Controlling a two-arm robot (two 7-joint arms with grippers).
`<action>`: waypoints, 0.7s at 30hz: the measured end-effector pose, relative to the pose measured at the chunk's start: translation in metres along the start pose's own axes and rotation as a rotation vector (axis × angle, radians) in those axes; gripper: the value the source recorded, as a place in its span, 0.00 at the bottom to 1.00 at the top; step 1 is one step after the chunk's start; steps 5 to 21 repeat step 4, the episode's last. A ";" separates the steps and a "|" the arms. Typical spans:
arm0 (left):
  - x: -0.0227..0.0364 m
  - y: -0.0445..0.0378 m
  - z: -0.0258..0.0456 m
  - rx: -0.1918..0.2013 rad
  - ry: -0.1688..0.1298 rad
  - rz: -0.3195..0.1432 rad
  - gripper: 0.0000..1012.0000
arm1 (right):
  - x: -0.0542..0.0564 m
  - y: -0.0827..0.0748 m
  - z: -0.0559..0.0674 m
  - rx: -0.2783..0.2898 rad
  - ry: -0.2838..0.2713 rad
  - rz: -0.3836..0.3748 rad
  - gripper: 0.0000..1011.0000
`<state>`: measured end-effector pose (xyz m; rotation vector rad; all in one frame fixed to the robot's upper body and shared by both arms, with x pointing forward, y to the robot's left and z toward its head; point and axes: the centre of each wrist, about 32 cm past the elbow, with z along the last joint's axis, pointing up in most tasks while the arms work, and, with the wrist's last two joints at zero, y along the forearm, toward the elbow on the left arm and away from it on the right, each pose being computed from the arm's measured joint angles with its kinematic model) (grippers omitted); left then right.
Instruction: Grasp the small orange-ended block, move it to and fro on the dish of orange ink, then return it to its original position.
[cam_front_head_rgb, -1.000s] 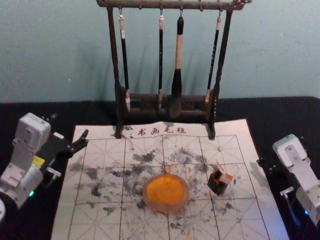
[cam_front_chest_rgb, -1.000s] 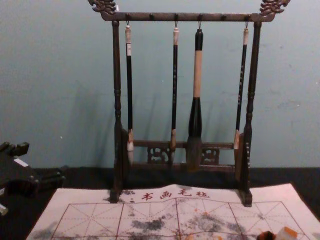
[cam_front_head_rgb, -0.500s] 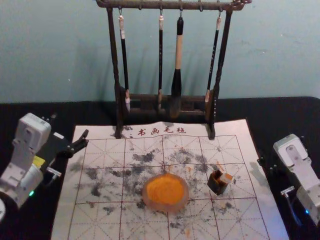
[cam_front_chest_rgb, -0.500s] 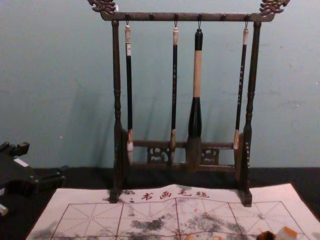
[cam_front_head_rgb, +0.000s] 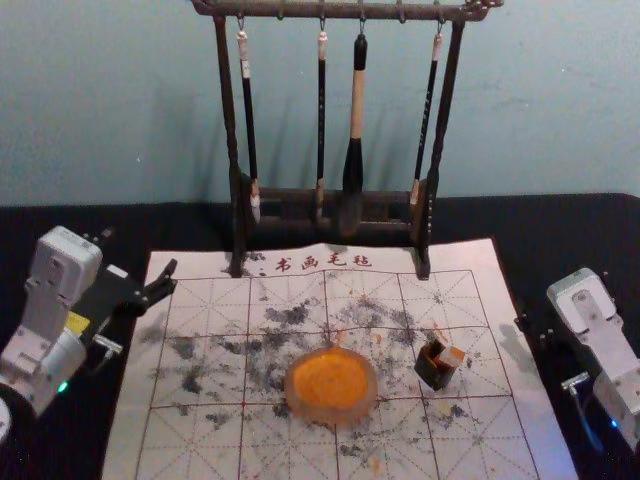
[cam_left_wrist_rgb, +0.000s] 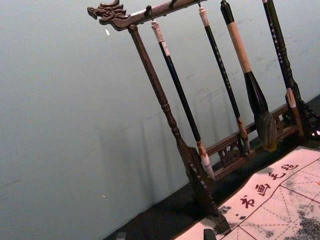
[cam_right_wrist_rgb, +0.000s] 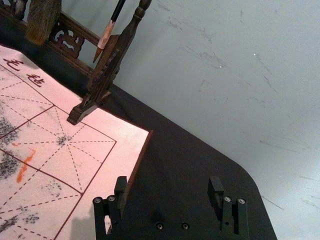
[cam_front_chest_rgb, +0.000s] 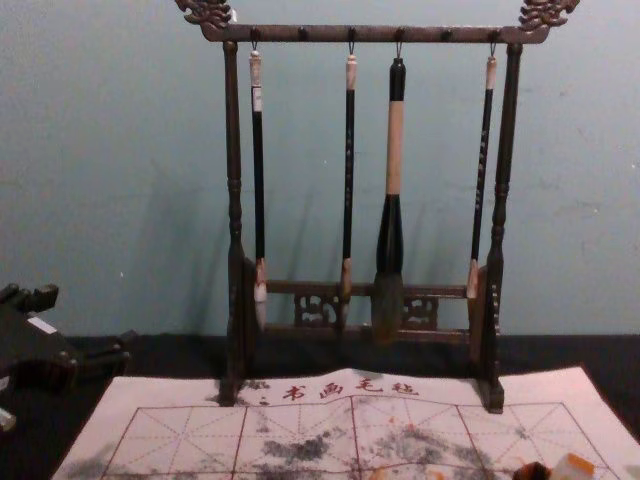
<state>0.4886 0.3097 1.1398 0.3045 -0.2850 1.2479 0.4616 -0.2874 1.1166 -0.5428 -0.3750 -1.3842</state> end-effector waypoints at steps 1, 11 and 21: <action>0.0000 0.0000 0.0000 0.000 0.000 0.000 0.99 | 0.000 0.000 0.000 0.000 0.000 0.000 0.99; 0.0000 0.0000 0.0000 0.000 0.000 0.000 0.99 | 0.000 0.000 0.000 0.000 0.000 0.000 0.99; 0.0000 0.0000 0.0000 0.000 0.000 0.000 0.99 | 0.000 0.000 0.000 0.000 0.000 0.000 0.99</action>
